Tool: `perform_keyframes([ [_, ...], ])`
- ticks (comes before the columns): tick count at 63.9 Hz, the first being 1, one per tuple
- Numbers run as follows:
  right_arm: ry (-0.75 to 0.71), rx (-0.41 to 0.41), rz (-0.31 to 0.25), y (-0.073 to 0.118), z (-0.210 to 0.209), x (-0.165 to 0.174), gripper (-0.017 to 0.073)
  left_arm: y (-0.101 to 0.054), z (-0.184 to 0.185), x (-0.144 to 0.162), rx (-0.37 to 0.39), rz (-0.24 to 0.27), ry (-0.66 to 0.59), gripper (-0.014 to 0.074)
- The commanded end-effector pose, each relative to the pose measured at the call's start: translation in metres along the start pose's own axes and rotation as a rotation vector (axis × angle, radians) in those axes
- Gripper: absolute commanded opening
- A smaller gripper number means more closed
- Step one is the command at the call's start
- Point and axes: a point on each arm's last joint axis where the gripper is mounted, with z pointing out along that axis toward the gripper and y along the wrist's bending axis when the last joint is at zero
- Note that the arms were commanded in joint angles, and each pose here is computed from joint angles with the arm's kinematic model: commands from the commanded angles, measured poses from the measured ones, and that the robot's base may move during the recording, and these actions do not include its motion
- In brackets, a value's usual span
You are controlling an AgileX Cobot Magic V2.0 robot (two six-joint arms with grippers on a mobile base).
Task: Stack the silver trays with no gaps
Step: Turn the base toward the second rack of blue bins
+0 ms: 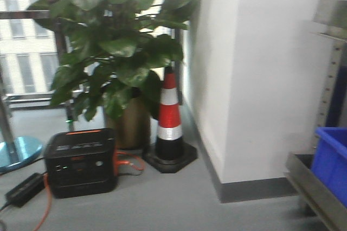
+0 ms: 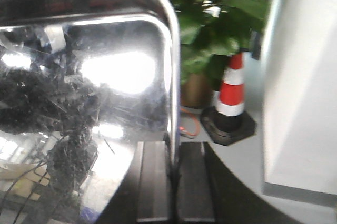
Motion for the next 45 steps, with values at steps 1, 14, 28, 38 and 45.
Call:
perform_keyframes([
  [1,-0.127,-0.08,0.002,0.0086,-0.0076,-0.0138,-0.007,-0.0049,-0.0015,-0.0023,0.033,0.023,-0.025,-0.0016],
  [14,-0.127,-0.08,0.002,0.0086,-0.0076,-0.0138,-0.007,-0.0049,-0.0015,-0.0023,0.033,0.023,-0.025,-0.0016],
  [28,-0.127,-0.08,0.002,0.0086,-0.0076,-0.0138,-0.007,-0.0049,-0.0015,-0.0023,0.033,0.023,-0.025,-0.0016],
  [38,-0.127,-0.08,0.002,0.0086,-0.0076,-0.0138,-0.007,-0.0049,-0.0015,-0.0023,0.033,0.023,-0.025,-0.0016],
  [45,-0.127,-0.08,0.002,0.0086,-0.0076,-0.0138,-0.007,-0.0049,-0.0015,-0.0023,0.033,0.023,-0.025,-0.0016],
])
